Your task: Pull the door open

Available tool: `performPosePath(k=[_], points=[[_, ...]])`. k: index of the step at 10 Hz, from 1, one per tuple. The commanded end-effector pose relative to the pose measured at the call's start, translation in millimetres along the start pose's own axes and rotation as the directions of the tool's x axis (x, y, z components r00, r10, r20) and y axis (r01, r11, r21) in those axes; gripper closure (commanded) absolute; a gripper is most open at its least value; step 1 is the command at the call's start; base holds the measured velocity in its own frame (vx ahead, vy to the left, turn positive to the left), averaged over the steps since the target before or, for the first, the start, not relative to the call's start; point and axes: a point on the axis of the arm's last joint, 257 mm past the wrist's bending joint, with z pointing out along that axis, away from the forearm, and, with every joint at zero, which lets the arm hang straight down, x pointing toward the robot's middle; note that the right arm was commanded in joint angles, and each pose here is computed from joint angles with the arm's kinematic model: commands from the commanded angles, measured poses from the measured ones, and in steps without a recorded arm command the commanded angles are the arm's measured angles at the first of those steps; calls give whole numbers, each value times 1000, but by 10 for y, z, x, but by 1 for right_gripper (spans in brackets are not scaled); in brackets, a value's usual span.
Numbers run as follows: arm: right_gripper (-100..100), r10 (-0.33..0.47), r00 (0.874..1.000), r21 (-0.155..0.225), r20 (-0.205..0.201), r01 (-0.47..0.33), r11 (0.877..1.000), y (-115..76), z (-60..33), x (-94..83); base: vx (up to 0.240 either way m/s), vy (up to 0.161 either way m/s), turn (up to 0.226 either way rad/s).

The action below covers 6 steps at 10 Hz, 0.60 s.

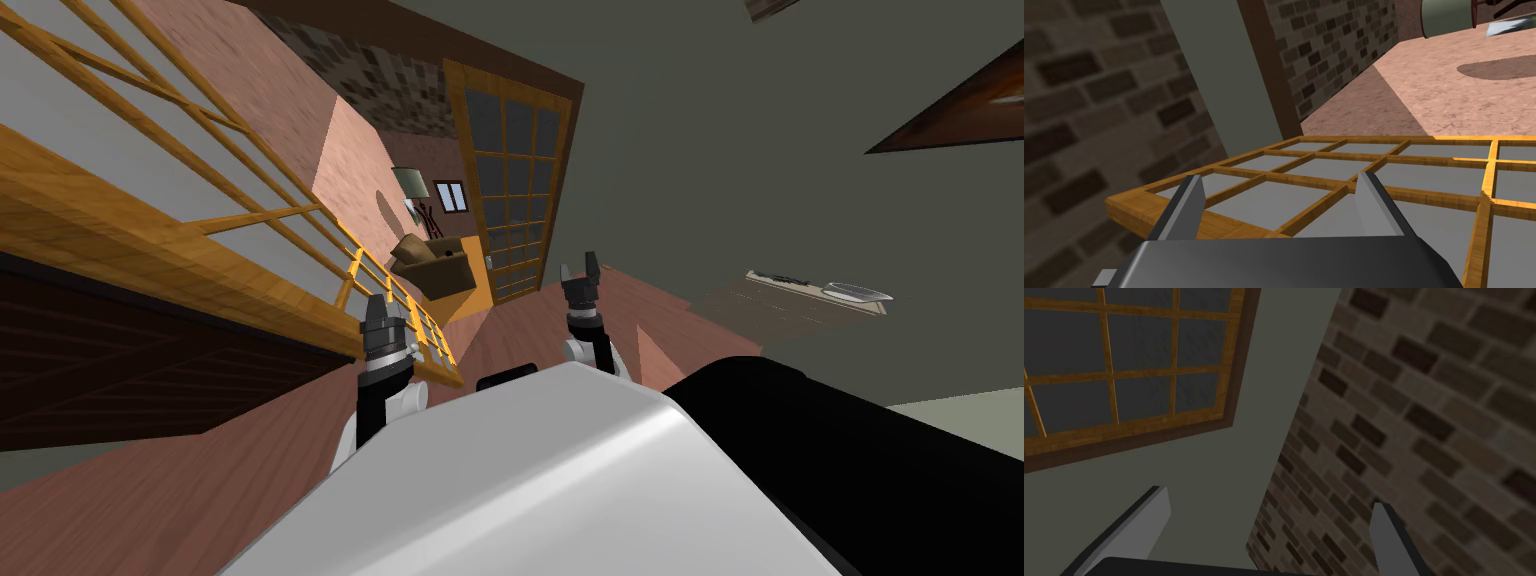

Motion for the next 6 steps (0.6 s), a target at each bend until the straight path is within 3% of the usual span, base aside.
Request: performPosePath(k=[1,6], points=[[-100,53,999,20,0,-53,998,-131,-37,11,93,-49,58],[-100,171,985,67,9,-171,983,-426,-132,33,129,-58,59]])
